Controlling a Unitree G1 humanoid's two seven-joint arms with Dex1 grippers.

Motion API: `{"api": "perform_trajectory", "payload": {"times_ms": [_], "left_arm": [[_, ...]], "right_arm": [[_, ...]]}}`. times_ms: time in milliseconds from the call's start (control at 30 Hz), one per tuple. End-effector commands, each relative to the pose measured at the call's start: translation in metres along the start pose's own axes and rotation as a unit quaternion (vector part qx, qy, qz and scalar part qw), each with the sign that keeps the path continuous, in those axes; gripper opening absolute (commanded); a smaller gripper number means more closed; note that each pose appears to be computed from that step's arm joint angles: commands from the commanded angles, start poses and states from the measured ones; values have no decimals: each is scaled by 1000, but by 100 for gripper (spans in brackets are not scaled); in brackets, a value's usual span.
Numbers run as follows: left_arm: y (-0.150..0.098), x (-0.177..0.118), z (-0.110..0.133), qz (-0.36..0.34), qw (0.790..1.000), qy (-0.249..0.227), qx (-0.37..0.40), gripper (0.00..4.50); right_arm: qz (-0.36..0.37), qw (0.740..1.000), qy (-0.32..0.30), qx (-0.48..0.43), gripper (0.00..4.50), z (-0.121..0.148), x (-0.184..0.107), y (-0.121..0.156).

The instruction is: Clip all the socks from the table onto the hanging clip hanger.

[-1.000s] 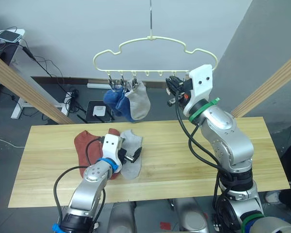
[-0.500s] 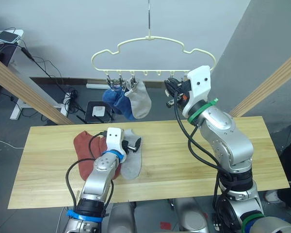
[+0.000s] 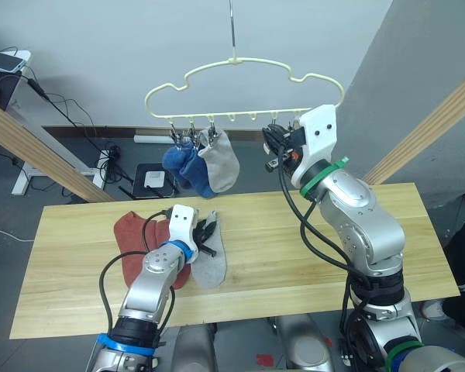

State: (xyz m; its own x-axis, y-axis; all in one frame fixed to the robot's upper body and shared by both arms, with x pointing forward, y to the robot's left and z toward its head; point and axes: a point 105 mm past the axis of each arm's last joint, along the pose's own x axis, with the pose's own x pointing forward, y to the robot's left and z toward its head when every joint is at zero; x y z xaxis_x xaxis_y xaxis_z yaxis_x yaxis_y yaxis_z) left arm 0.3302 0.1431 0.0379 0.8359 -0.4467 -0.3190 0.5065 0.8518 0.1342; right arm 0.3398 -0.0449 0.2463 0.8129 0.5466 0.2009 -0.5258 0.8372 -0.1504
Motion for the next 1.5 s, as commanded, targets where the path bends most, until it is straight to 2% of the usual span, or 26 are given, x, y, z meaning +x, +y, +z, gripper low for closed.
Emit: {"api": "perform_trajectory", "payload": {"times_ms": [33, 200, 267, 400, 467, 733, 933, 1167, 1500], "left_arm": [[-9, -3, 22, -86, 994, -50, 52, 0], [-12, -5, 59, -171, 974, -125, 84, 0], [-21, -7, 81, -205, 959, -168, 95, 0], [-36, -5, 123, -223, 937, -238, 127, 0], [-40, -2, 136, -217, 932, -256, 133, 0], [-44, 15, 148, -177, 938, -266, 135, 0], [-52, 25, 163, -156, 935, -286, 141, 0], [-53, 22, 173, -146, 930, -312, 128, 0], [-51, 17, 181, -137, 930, -326, 106, 0]], "right_arm": [[2, 999, -33, -12, 7, 18, -4, 3], [1, 999, -33, -12, 7, 19, -5, 2], [1, 999, -33, -9, 7, 20, -6, 2], [3, 999, -36, 2, 7, 23, -8, 2], [5, 999, -37, 6, 7, 24, -8, 3], [15, 999, -40, 30, 7, 29, -7, 8], [28, 998, -36, 52, 7, 29, -6, 15], [28, 998, -30, 52, 7, 26, -6, 15], [32, 999, -29, 28, 7, 24, -7, 16]]}}
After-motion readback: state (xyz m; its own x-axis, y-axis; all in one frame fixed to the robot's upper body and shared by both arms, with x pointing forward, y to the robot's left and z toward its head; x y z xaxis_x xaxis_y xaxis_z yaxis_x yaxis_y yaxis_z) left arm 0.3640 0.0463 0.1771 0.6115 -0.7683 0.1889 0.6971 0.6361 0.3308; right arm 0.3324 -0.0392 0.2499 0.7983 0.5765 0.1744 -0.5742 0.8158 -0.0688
